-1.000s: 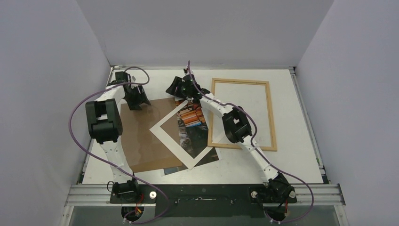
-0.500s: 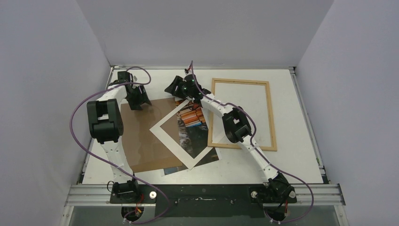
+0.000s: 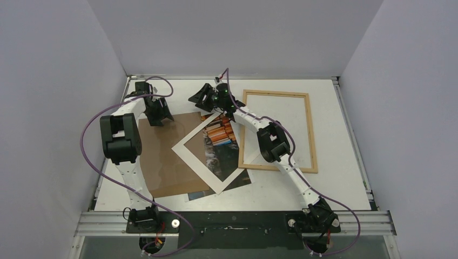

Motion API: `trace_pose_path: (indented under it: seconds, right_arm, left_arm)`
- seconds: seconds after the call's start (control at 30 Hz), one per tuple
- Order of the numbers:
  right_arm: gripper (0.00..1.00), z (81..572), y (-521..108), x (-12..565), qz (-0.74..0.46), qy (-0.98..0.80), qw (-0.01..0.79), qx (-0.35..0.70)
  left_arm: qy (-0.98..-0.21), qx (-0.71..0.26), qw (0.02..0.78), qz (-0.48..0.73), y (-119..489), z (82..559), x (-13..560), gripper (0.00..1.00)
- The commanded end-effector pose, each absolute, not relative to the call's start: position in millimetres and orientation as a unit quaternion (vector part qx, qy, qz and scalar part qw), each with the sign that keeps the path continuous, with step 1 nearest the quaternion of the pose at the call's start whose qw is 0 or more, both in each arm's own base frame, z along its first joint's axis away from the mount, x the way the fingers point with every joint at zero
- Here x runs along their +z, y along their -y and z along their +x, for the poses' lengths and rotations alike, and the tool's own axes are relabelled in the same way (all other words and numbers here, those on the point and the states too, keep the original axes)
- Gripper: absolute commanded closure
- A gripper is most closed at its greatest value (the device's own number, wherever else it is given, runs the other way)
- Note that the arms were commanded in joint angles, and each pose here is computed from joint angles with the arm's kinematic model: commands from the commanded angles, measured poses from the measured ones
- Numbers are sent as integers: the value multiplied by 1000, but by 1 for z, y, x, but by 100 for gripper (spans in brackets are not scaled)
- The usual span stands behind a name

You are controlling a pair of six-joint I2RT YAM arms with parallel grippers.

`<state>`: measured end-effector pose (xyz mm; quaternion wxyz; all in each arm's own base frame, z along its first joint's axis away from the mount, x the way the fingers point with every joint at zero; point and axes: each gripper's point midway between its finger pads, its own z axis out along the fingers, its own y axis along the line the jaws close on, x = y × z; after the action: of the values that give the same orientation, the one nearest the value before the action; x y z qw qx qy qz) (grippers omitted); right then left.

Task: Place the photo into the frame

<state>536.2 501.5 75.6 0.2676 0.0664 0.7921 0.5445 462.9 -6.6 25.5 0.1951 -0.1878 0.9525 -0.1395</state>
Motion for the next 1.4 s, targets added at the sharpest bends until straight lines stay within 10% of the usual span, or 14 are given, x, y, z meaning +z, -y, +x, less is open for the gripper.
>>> trace_pose_path:
  seconds: [0.0,1.37]
  right_arm:
    - [43,514,-524,92,34,-769,242,591]
    - [39,479,-504,72,38,-779,175,600]
  left_arm:
    - [-966,-127,119,-192,15,436,-22,43]
    - [-966,-121,105,-202,16,435,-34,43]
